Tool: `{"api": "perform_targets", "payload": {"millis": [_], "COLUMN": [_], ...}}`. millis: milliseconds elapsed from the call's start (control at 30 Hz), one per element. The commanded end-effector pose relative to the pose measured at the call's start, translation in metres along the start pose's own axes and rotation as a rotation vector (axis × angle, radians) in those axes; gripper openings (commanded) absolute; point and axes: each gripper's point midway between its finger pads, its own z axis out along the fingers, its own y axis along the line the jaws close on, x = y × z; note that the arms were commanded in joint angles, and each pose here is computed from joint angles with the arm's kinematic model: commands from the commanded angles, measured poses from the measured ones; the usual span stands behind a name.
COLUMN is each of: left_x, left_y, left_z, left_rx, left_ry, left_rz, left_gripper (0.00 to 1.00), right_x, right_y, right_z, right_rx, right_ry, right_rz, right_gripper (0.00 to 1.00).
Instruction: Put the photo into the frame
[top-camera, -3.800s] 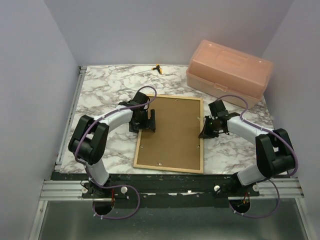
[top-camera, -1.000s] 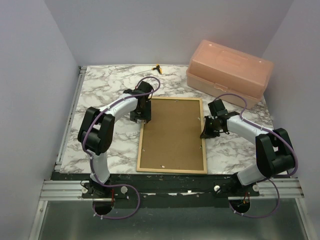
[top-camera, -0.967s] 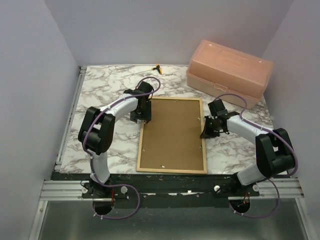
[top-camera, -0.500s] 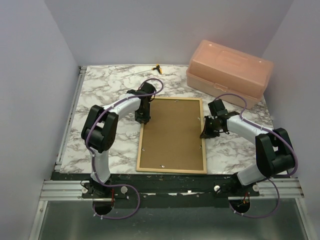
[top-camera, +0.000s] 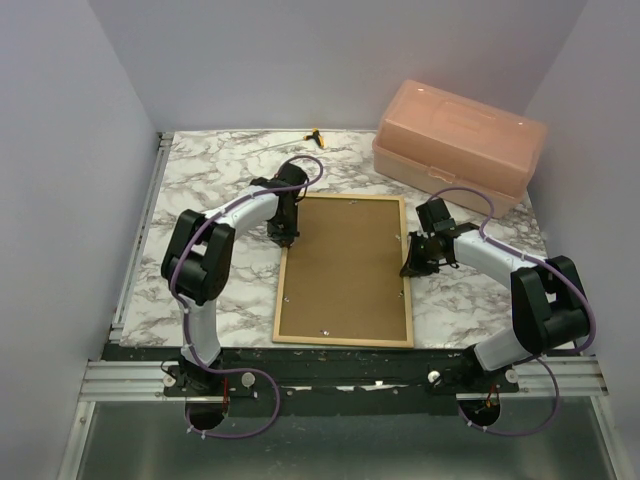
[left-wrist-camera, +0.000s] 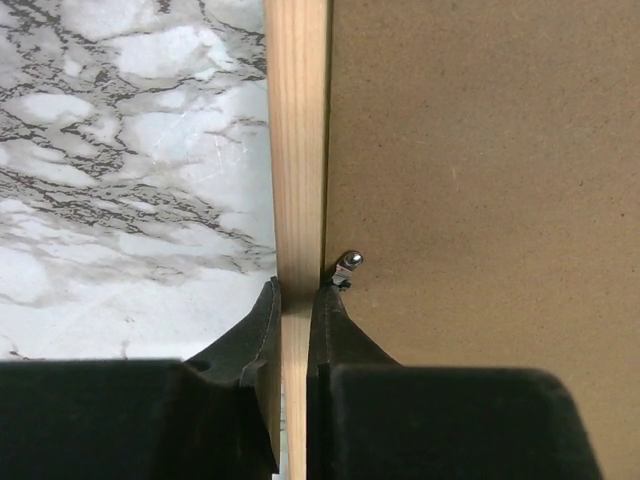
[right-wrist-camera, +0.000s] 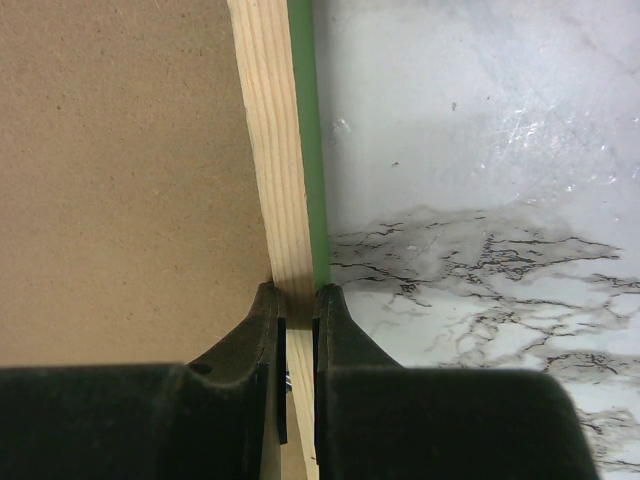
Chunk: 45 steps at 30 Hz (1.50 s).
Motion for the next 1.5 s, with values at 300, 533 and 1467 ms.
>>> {"api": "perform_targets", "payload": {"millis": [300,533,1467], "left_x": [0.008,0.013,-0.01], "left_y": [-0.008,-0.008,0.008], "left_z": [-0.031,-0.032,-0.027], "left_rx": [0.113,0.182,0.331], "left_ry": [-0.059,-0.05,-0.069], "left_rz": [-0.03,-0.07,-0.202], "left_gripper": [0.57,0.57,0.54], "right_x": [0.002,-0.009,-0.076], "right_y": [0.005,0.017,0.227], "right_z": [0.002,-0.016,0.021], "right_rx": [-0.017,-0.07,-0.44], "right_ry": [0.018,-0.03,-0.068], "right_rz": [0.035,0.027,-0.151], "right_gripper": [0.13,0.67,0.31]}}
